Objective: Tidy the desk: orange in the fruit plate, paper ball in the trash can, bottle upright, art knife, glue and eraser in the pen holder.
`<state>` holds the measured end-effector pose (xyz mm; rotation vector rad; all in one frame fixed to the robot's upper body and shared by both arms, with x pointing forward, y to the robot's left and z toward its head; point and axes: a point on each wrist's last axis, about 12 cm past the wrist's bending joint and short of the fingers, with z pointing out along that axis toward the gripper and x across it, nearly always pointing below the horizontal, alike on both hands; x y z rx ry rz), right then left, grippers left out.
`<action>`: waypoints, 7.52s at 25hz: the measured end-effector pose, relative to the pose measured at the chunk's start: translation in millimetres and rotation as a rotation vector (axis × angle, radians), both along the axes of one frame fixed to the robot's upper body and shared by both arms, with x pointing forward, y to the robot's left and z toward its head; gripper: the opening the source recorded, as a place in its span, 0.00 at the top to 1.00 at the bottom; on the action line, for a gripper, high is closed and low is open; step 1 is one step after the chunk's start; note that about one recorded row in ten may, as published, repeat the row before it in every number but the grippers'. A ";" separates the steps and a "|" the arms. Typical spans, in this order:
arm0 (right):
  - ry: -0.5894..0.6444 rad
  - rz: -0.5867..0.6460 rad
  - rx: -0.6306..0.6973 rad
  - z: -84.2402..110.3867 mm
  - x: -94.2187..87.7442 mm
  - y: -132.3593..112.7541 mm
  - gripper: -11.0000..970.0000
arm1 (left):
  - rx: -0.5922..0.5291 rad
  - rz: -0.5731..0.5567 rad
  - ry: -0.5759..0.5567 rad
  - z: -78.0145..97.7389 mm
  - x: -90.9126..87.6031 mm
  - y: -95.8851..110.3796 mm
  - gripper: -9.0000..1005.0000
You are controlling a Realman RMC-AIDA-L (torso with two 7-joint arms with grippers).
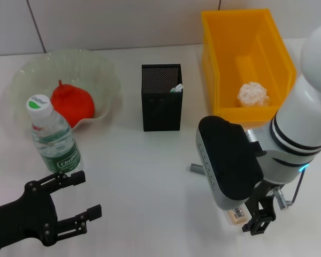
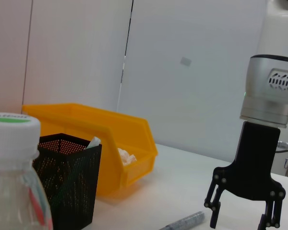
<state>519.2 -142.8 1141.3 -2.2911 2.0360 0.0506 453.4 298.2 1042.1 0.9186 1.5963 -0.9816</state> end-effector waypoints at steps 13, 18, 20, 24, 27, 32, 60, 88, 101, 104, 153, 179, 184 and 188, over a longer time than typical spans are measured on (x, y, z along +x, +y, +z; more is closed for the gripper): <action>0.010 0.009 -0.014 -9.6 0.8 4.5 0.22 | 0.000 0.000 0.000 0.0 -0.1 0.0 0.20; 0.017 -0.002 -0.025 -10.3 2.7 5.7 0.26 | 0.000 0.000 0.000 0.0 0.0 -0.1 0.20; 0.019 -0.003 -0.027 -10.5 3.2 6.0 0.29 | 0.000 0.000 0.000 0.0 -0.1 0.0 0.20; 0.018 -0.004 -0.027 -10.7 3.3 6.1 0.39 | 0.000 0.000 0.001 -0.2 -0.4 0.1 0.20; 0.017 -0.009 -0.026 -11.1 3.6 6.3 0.46 | 0.000 0.000 0.001 -0.2 -0.4 0.1 0.20; 0.017 -0.018 -0.028 -13.0 4.9 6.3 0.50 | 0.000 0.001 0.001 -0.3 -0.6 0.2 0.20; -0.391 -0.462 0.394 98.3 85.0 5.4 0.57 | -0.005 -0.024 -0.020 3.5 4.6 -4.1 0.20; -0.400 -0.472 0.385 78.9 114.3 38.8 0.55 | -0.004 -0.018 -0.017 2.5 2.1 -2.0 0.20; -0.194 -0.684 0.402 125.5 67.6 -1.5 0.24 | -0.011 -0.037 -0.027 6.5 1.2 -0.5 0.20; -0.168 -0.731 0.320 117.8 51.9 -12.4 0.17 | -0.009 -0.039 -0.030 6.3 1.0 -0.6 0.20; 0.037 -0.744 0.130 24.6 40.0 -44.3 0.18 | 0.000 -0.036 -0.028 6.4 1.3 0.4 0.20; 0.012 -0.688 0.079 6.8 49.9 -23.9 0.61 | 0.003 -0.033 -0.029 6.1 0.5 1.6 0.20; 0.004 -0.649 0.061 2.0 48.2 -20.3 0.61 | 0.003 -0.033 -0.029 5.9 0.5 1.1 0.20; 0.000 -0.637 0.061 1.5 48.5 -20.0 0.62 | 0.002 -0.033 -0.028 5.7 0.2 1.1 0.20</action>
